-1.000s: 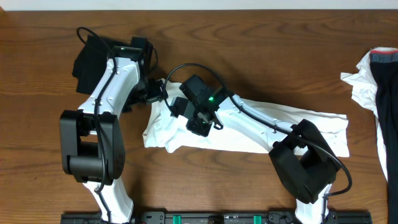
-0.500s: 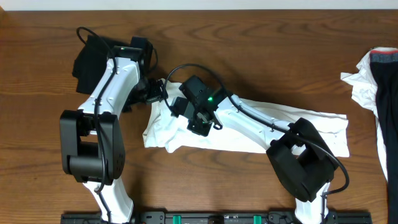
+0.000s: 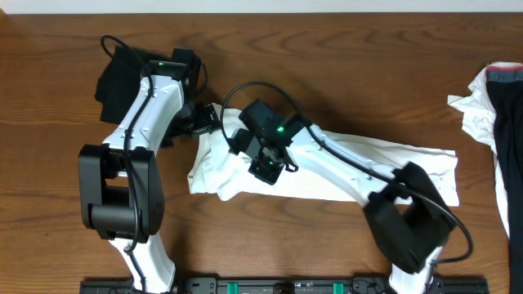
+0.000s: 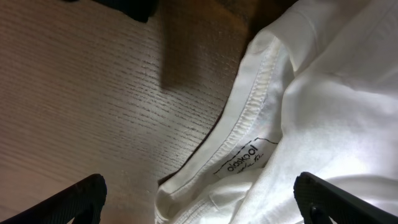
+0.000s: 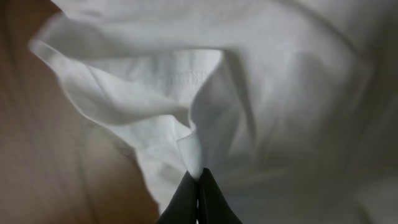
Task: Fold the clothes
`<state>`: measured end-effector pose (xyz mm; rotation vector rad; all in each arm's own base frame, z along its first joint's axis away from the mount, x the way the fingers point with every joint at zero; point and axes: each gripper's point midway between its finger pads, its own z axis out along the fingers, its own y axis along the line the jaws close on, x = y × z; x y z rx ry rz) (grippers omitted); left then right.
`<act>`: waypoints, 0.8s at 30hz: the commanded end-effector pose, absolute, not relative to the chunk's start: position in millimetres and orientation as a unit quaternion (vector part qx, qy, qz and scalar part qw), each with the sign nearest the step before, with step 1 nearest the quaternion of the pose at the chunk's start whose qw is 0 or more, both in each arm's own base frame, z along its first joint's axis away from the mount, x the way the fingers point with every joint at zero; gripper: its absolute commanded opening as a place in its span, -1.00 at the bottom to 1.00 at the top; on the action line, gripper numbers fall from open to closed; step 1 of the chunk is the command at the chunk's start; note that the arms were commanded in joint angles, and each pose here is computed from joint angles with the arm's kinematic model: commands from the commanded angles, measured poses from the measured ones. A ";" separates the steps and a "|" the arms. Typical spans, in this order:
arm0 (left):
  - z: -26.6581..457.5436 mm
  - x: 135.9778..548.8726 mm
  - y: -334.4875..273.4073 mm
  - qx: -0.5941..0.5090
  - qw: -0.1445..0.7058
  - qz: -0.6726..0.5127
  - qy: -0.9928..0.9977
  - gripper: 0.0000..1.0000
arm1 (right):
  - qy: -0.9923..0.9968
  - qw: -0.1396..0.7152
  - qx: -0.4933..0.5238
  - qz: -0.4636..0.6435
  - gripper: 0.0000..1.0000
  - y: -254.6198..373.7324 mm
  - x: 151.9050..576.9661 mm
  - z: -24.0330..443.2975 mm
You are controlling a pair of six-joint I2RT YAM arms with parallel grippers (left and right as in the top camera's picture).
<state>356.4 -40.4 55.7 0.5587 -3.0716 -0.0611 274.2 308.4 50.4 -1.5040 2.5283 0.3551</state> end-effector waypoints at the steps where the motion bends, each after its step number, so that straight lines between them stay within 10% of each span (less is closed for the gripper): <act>1: 49.7 352.2 -39.4 0.178 0.022 -0.024 -0.983 0.96 | 0.861 0.077 -0.476 0.162 -0.97 322.5 254.5 66.3; 24: 49.7 352.1 -39.4 0.178 0.022 -0.024 -0.983 0.96 | 0.870 -0.008 -0.476 0.128 -0.92 307.5 205.9 53.2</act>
